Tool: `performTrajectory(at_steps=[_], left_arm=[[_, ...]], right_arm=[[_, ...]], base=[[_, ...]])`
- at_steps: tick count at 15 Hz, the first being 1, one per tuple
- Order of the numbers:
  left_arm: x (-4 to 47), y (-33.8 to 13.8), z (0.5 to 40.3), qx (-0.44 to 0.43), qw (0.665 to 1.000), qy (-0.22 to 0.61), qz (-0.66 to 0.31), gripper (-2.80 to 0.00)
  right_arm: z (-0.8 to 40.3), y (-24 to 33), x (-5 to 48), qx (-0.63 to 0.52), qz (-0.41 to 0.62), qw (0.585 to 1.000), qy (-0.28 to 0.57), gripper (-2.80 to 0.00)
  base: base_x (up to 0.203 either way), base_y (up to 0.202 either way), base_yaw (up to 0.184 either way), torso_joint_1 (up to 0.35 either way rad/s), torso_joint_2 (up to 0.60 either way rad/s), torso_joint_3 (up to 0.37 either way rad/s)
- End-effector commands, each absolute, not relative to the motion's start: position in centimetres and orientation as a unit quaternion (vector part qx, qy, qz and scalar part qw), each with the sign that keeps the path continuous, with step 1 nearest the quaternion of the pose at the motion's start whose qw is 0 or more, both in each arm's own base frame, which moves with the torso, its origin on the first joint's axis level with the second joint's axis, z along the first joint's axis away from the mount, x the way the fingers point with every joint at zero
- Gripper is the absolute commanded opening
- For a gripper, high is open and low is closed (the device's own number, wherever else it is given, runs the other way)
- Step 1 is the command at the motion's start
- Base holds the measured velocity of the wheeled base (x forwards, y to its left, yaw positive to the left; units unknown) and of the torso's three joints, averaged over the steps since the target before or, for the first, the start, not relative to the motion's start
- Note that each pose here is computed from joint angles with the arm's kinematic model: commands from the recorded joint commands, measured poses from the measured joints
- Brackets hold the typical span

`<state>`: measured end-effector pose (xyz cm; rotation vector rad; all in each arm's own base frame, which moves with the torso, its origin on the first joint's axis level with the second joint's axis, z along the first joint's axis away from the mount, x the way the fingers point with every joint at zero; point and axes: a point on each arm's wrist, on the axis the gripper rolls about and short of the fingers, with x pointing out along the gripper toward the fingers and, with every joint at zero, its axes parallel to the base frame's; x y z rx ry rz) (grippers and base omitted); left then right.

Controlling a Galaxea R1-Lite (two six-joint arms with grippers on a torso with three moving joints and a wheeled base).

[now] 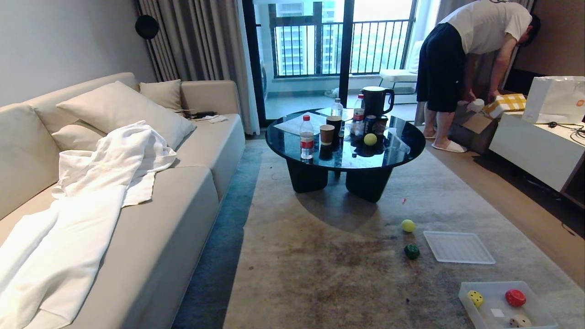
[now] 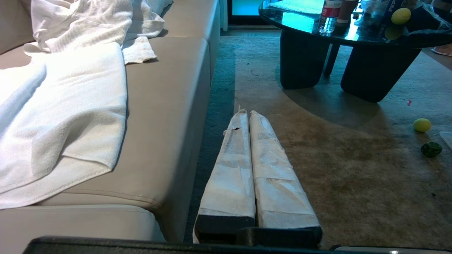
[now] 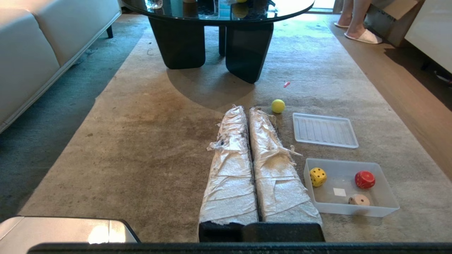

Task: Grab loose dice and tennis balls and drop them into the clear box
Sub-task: Find toys out of the box

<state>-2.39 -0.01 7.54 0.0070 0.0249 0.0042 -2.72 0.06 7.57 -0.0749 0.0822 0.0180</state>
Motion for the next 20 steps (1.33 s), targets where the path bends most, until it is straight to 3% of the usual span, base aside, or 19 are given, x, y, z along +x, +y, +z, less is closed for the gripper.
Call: performTrajectory(at_steps=[1, 10, 20], left_arm=[[-2.39, -0.01, 7.54, 0.005, 1.000, 0.012, 0.002, -2.80], [-2.38, -0.01, 7.54, 0.003, 1.000, 0.013, 0.002, -2.80], [-2.38, -0.01, 7.54, 0.002, 1.000, 0.013, 0.002, -2.80]], right_arm=[[7.57, 0.06, -2.72, -0.038, 0.009, 0.998, 0.041, -2.80], [7.54, 0.06, -2.71, -0.038, 0.009, 0.998, 0.042, -2.80], [7.57, 0.06, -2.72, -0.038, 0.009, 0.998, 0.041, -2.80]], base=[[0.000, 0.000, 0.000, 0.000, 0.00, 0.000], [0.000, 0.000, 0.000, 0.000, 0.00, 0.000], [0.177, 0.000, -0.001, 0.003, 0.00, 0.005]])
